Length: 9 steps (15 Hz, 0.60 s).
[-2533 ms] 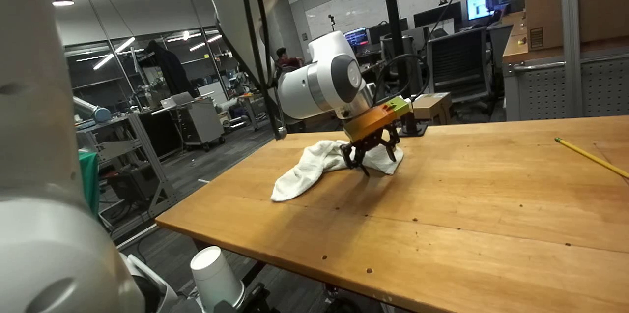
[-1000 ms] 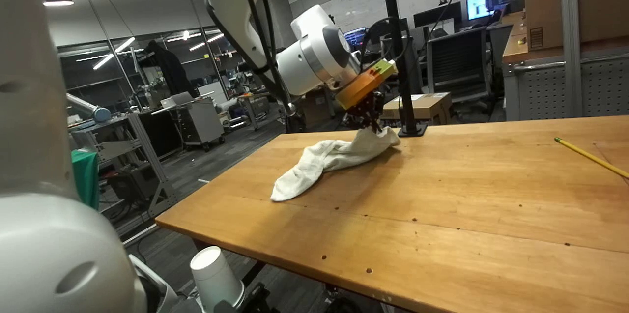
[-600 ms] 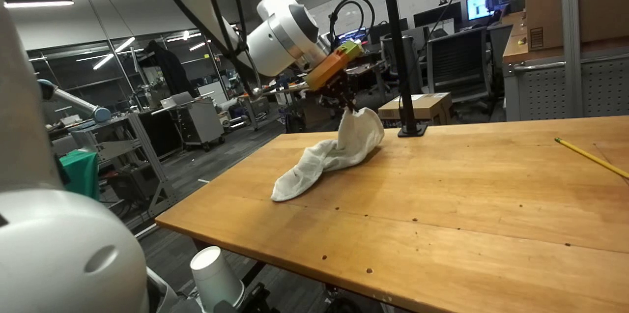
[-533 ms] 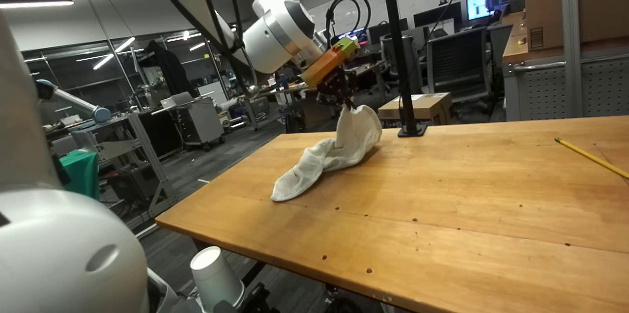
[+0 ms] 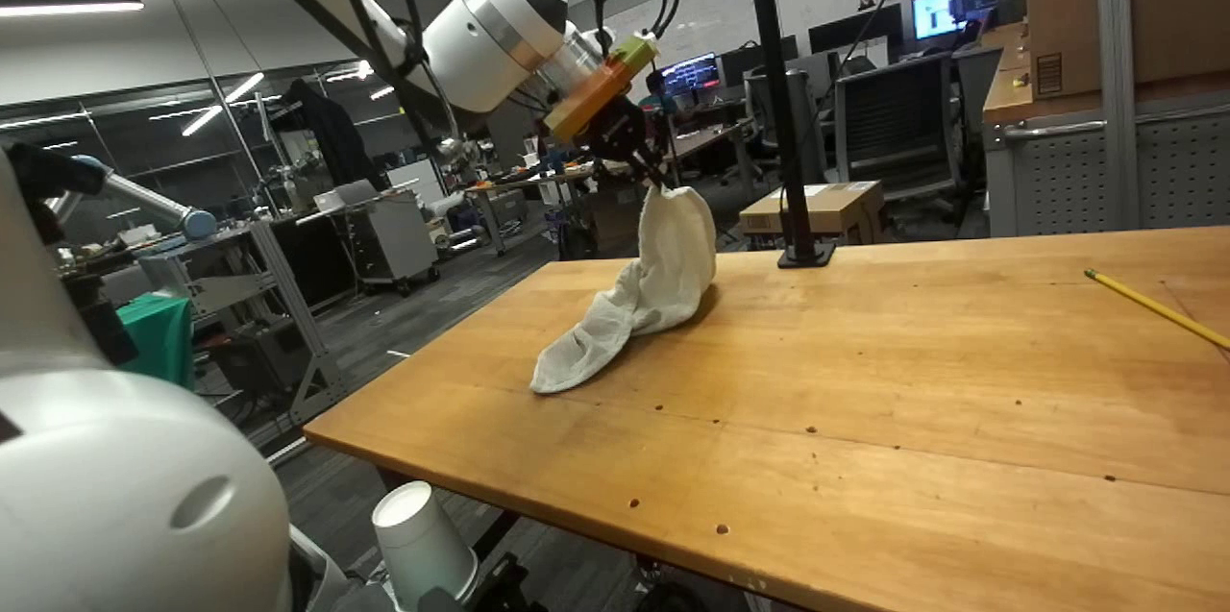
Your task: Fold the towel
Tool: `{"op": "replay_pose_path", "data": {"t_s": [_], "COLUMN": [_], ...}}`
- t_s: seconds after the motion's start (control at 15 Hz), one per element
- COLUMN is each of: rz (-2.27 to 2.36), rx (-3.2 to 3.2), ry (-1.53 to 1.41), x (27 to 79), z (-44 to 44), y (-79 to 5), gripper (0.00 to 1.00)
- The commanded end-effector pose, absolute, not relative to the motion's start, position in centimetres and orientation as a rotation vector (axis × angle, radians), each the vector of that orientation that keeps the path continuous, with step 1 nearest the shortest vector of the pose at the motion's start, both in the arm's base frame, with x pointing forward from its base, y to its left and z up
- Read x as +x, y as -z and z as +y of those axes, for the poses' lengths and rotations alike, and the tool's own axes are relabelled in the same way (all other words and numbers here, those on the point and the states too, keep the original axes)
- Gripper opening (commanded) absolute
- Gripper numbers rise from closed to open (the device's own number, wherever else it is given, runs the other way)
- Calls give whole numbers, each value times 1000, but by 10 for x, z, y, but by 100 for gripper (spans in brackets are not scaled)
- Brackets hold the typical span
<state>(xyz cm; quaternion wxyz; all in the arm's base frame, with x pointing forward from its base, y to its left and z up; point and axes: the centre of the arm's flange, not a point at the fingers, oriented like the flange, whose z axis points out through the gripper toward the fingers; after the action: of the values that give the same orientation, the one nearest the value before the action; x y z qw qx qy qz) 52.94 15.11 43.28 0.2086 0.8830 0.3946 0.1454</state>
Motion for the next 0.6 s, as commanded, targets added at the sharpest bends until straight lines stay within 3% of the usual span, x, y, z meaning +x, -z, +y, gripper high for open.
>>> {"op": "replay_pose_path", "data": {"t_s": [0.0,0.53], "rz": [1113,1123], "rx": [2443,2447], "ry": [-432,-438], "x": [490,442], "z": [165,174], "y": [-464,-477], "gripper": [4,4]}}
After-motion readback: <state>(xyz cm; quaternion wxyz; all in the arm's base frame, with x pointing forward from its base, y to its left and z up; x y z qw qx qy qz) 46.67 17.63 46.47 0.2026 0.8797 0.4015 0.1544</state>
